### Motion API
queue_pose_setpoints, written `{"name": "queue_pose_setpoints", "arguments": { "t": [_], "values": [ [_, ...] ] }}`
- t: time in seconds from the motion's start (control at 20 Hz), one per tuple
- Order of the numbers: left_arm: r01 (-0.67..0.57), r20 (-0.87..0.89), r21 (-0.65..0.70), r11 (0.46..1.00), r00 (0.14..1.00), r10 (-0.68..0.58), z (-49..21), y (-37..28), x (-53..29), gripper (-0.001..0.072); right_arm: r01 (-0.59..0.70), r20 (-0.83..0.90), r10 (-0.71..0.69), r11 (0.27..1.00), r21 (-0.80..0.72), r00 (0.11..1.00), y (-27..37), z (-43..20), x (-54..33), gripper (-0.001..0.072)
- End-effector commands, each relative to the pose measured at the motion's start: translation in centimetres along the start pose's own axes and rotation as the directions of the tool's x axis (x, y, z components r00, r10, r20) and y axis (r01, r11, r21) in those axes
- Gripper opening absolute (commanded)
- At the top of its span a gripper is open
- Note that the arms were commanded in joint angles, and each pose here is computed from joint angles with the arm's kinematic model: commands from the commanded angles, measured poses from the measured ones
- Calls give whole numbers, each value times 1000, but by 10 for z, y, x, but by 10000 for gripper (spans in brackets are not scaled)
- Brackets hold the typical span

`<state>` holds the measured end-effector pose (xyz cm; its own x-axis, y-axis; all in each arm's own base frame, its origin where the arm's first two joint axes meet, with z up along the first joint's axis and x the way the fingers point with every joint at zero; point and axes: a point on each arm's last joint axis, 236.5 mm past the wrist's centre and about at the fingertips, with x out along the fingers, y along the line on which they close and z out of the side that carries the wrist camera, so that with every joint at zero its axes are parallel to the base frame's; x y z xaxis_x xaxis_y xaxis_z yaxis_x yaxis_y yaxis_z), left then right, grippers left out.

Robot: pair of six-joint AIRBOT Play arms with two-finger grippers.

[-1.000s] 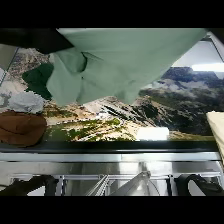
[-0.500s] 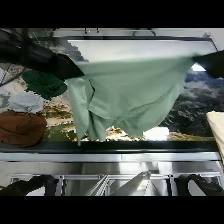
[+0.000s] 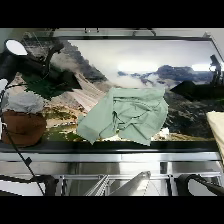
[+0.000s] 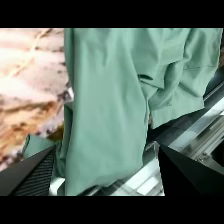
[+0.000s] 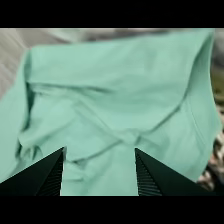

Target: Fold the shirts.

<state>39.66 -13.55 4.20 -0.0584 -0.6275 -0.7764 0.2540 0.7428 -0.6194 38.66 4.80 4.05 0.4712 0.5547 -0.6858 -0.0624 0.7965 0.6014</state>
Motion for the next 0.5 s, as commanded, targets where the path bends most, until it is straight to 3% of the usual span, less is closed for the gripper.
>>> {"name": "queue_pose_setpoints", "arguments": {
  "t": [0.0, 0.25, 0.45],
  "values": [
    [55, -111, -203, 978, 991, -79, -60, 27, 9, 713, 18, -137, -11, 998, 55, 991, -18, -43, 19, 504],
    [45, -153, -333, 942, 983, -101, -144, 22, 62, 712, 37, -226, -24, 998, 52, 974, -27, -81, 76, 503],
    [2, -152, -304, 953, 987, -51, -175, 11, 93, 712, -6, -189, 19, 997, 70, 982, -21, -72, 124, 502]
  ]
}}
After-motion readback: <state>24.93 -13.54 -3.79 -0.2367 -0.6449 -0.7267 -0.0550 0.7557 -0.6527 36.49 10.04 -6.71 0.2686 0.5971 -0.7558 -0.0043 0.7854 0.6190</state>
